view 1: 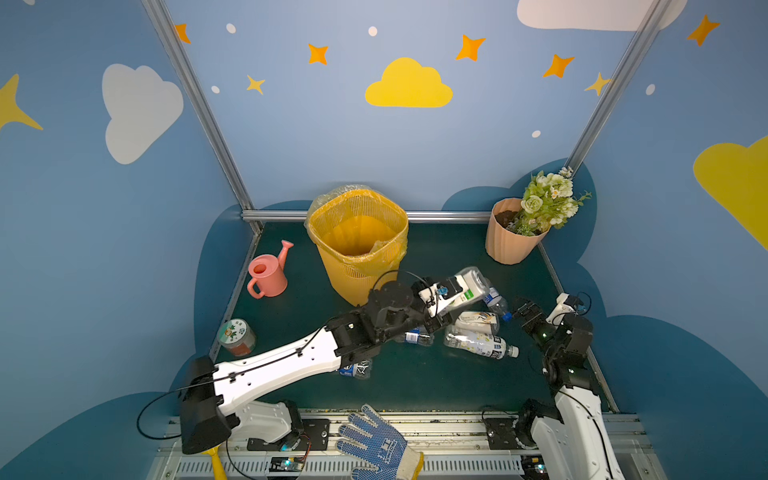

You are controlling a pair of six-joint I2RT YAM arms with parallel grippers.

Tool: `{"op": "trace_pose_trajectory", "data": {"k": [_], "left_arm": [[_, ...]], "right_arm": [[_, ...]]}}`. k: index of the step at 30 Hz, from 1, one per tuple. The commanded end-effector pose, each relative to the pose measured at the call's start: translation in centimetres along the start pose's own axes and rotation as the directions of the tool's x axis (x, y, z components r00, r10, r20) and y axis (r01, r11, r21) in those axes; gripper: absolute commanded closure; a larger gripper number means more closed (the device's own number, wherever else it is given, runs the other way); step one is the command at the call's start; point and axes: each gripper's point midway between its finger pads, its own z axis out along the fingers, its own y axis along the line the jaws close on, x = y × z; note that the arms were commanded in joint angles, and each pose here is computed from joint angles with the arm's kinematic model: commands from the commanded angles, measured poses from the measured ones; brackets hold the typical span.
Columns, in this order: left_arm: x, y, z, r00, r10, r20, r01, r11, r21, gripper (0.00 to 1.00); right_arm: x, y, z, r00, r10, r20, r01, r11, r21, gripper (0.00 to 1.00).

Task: Throw the plastic bottles in the bin
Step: 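Lift the lime juice bottle with the left gripper and release it into the yellow bin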

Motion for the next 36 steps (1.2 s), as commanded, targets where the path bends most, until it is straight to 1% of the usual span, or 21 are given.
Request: {"op": "trace_pose_trajectory", "data": {"k": [1,3,5,6,7,10,12,14,15,16,17,18,20,21,22,24,26,28,30,32,36], "left_arm": [[-6.8,6.1,-2.7,0.978,0.084,0.193,-0.03,0.963,-0.267,0.51],[-8.4,8.7,-3.9,0.963,0.123,0.238,-0.03,0.931,-0.363,0.51],[-8.8,11.2,-4.6,0.959,0.138,0.248,-0.019,0.904,-0.427,0.51],[-8.6,12.9,-4.8,0.96,0.127,0.248,0.0,0.89,-0.456,0.51],[-8.1,14.6,-4.9,0.963,0.093,0.253,0.042,0.876,-0.48,0.51],[-4.6,21.1,-5.3,0.967,-0.061,0.248,0.193,0.808,-0.556,0.51],[-0.4,25.0,-4.9,0.958,-0.211,0.194,0.286,0.739,-0.61,0.46],[3.5,27.4,-4.3,0.925,-0.355,0.134,0.355,0.683,-0.639,0.3],[4.5,27.7,-4.0,0.907,-0.406,0.111,0.38,0.677,-0.63,0.23],[4.3,27.7,-4.0,0.899,-0.421,0.117,0.397,0.673,-0.624,0.14],[3.0,27.3,-3.7,0.907,-0.397,0.139,0.398,0.705,-0.587,0.01],[0.8,26.5,-3.8,0.919,-0.354,0.171,0.389,0.75,-0.535,0.0],[-3.8,24.8,-4.8,0.935,-0.256,0.247,0.347,0.805,-0.48,0.0],[-6.0,23.9,-5.4,0.942,-0.198,0.27,0.31,0.819,-0.483,0.0],[-7.5,22.9,-5.8,0.951,-0.149,0.269,0.267,0.835,-0.481,0.0],[-9.6,20.9,-6.1,0.963,-0.079,0.258,0.195,0.863,-0.466,0.0],[-9.6,19.3,-5.9,0.967,-0.062,0.249,0.171,0.88,-0.444,0.0],[-8.2,18.7,-5.6,0.972,-0.063,0.225,0.159,0.882,-0.443,0.0],[-6.1,18.8,-5.5,0.978,-0.081,0.19,0.164,0.867,-0.471,0.0],[-4.4,19.1,-5.9,0.979,-0.114,0.167,0.184,0.841,-0.509,0.0],[-1.7,19.4,-7.4,0.971,-0.189,0.148,0.24,0.788,-0.567,0.0]], "right_arm": [[0.1,0.6,0.0,1.0,0.006,-0.012,-0.006,0.999,-0.035,0.03],[0.4,0.9,0.0,1.0,0.009,-0.029,-0.011,0.999,-0.051,0.03],[0.8,1.1,-0.1,0.999,0.009,-0.043,-0.011,0.998,-0.065,0.03],[1.0,1.1,-0.1,0.999,0.006,-0.046,-0.009,0.998,-0.07,0.03],[1.0,1.1,-0.2,0.999,0.005,-0.045,-0.008,0.997,-0.072,0.03],[0.9,1.2,-0.5,0.999,0.006,-0.033,-0.008,0.997,-0.076,0.03],[0.9,1.4,-0.6,1.0,0.007,-0.029,-0.009,0.996,-0.083,0.03],[0.9,1.5,-0.6,1.0,0.009,-0.03,-0.012,0.996,-0.087,0.03],[0.9,1.5,-0.6,0.999,0.01,-0.033,-0.013,0.996,-0.085,0.03],[0.8,1.5,-0.7,0.999,0.009,-0.033,-0.012,0.996,-0.084,0.03],[0.8,1.6,-0.8,0.999,0.007,-0.035,-0.01,0.996,-0.085,0.03],[0.7,1.8,-0.9,0.999,0.001,-0.039,-0.004,0.996,-0.087,0.03],[0.5,2.0,-1.1,0.999,-0.005,-0.035,0.002,0.996,-0.089,0.03],[0.6,2.0,-1.1,0.999,-0.007,-0.034,0.004,0.996,-0.088,0.03],[0.5,2.0,-1.2,1.0,-0.007,-0.031,0.004,0.996,-0.086,0.03],[0.6,1.8,-1.2,1.0,-0.001,-0.029,-0.001,0.997,-0.079,0.03],[0.9,1.6,-1.1,0.999,0.008,-0.033,-0.011,0.997,-0.08,0.03],[1.0,1.6,-1.0,0.999,0.015,-0.038,-0.018,0.996,-0.085,0.03],[1.2,1.8,-0.9,0.999,0.012,-0.049,-0.016,0.996,-0.093,0.03],[1.4,2.0,-0.8,0.998,0.006,-0.063,-0.012,0.995,-0.099,0.03],[1.8,2.4,-0.6,0.996,-0.029,-0.09,0.018,0.993,-0.113,0.03]]}}
